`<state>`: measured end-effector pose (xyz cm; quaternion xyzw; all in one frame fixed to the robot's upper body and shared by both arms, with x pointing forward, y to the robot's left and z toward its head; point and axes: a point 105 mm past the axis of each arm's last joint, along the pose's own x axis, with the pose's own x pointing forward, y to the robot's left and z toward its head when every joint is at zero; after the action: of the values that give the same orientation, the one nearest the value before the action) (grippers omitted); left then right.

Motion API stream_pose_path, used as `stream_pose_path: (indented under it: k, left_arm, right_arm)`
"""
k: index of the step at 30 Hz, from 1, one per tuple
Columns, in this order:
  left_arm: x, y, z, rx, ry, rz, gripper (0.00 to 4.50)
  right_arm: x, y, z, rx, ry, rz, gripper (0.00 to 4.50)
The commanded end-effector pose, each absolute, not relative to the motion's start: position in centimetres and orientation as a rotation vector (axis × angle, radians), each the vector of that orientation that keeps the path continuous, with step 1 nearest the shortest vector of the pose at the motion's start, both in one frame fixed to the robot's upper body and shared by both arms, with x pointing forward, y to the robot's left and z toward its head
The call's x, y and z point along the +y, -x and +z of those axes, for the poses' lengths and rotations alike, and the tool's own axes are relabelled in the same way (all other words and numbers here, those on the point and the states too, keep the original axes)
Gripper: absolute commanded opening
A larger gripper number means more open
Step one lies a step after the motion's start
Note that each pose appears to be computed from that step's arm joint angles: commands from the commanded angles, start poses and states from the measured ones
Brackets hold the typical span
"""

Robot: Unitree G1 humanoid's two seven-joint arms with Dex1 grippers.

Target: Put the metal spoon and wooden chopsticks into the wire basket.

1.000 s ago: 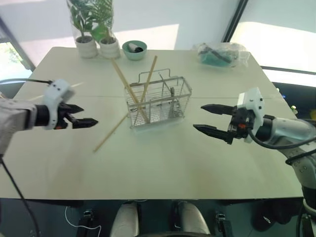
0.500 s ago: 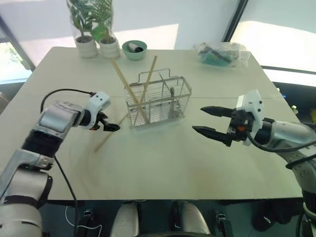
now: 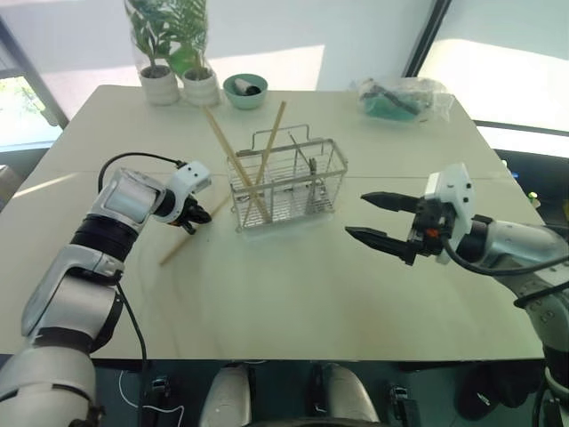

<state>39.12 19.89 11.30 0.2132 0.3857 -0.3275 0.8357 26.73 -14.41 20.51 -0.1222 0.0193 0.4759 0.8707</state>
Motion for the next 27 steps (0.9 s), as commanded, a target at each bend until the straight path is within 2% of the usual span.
stream_pose_path:
  k: [1,6,11,15,17,19,22,25,27]
  left_arm:
    - [20.5,-38.4,9.8,0.873,-0.419,-0.677,0.06]
    - [23.0,-39.0,10.2,0.824,-0.316,-0.510,0.06]
    - [26.9,-40.5,13.0,0.625,-0.149,-0.255,0.06]
    - [29.5,-42.3,18.6,0.238,-0.191,-0.066,0.06]
    - [31.5,-42.0,25.9,-0.132,-0.003,0.092,0.06]
    - [32.8,-40.4,30.2,-0.337,0.040,0.192,0.06]
    - [31.2,-39.5,33.0,-0.446,0.032,0.158,0.06]
    - [25.3,-37.7,38.5,-0.613,0.085,-0.052,0.06]
    - [22.0,-36.6,40.4,-0.662,0.107,-0.183,0.06]
  right_arm:
    - [-14.5,-26.3,21.7,-0.011,0.277,0.991,3.52]
    - [-14.5,-26.3,21.7,-0.010,0.281,1.000,3.52]
    - [-14.6,-26.4,21.8,-0.007,0.283,1.002,3.52]
    - [-14.6,-26.4,21.8,-0.002,0.282,1.007,3.52]
    - [-14.6,-26.5,21.9,-0.001,0.283,1.010,3.52]
    - [-14.6,-26.5,22.0,0.000,0.283,1.011,3.52]
    - [-14.7,-26.6,22.0,0.003,0.283,1.012,3.52]
    - [-14.7,-26.5,22.0,0.010,0.289,1.016,3.52]
    - [-14.8,-26.5,22.1,0.010,0.290,1.016,3.52]
